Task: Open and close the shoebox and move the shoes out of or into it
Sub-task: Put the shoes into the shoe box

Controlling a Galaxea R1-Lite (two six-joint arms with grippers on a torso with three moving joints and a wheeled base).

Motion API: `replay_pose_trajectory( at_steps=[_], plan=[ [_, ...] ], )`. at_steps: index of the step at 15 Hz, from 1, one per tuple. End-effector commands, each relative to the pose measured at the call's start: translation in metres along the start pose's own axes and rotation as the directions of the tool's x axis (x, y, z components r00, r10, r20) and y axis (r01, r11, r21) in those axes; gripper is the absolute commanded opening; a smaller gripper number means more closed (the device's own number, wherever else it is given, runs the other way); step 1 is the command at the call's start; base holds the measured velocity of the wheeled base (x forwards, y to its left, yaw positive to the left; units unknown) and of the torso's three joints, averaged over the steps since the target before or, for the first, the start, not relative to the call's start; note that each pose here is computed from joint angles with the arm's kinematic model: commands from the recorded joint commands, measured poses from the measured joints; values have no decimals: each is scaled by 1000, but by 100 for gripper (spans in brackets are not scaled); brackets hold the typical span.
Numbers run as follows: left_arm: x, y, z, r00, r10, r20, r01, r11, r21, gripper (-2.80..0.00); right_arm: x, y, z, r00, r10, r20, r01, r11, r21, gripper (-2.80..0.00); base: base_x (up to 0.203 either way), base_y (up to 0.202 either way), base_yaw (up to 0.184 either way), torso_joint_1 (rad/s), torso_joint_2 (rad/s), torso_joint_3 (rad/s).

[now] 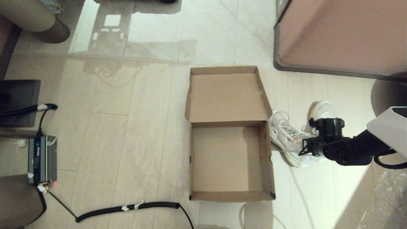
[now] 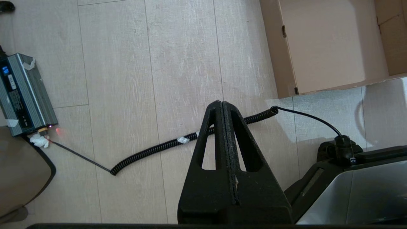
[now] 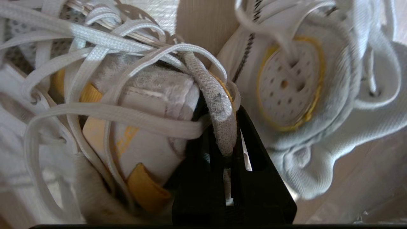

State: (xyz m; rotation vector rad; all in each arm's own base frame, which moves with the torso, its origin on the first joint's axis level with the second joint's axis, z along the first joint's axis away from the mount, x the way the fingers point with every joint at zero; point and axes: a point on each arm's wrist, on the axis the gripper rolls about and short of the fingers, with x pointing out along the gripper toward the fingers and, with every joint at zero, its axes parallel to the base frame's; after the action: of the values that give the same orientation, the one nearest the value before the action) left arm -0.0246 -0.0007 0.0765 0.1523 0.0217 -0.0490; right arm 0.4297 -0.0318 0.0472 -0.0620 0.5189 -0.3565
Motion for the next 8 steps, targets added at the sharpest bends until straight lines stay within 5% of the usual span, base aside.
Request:
replay_pose_trajectory(
  at_steps=[1,7,8],
  plan=[
    [0,0,0,1000,-1,-4,1,1000,0,-280,6,-4,0,1000,-10,7,10,1000,9,-280,0,0,0,0,0,0],
    [0,0,0,1000,-4,-5,4,1000,0,-280,-9,-8,17,999,-9,46,9,1000,15,-280,0,0,0,0,0,0],
    [0,0,0,1000,-6,-3,6,1000,-1,-280,-12,-9,18,999,-9,47,9,1000,15,0,0,0,0,0,0,0]
  ],
)
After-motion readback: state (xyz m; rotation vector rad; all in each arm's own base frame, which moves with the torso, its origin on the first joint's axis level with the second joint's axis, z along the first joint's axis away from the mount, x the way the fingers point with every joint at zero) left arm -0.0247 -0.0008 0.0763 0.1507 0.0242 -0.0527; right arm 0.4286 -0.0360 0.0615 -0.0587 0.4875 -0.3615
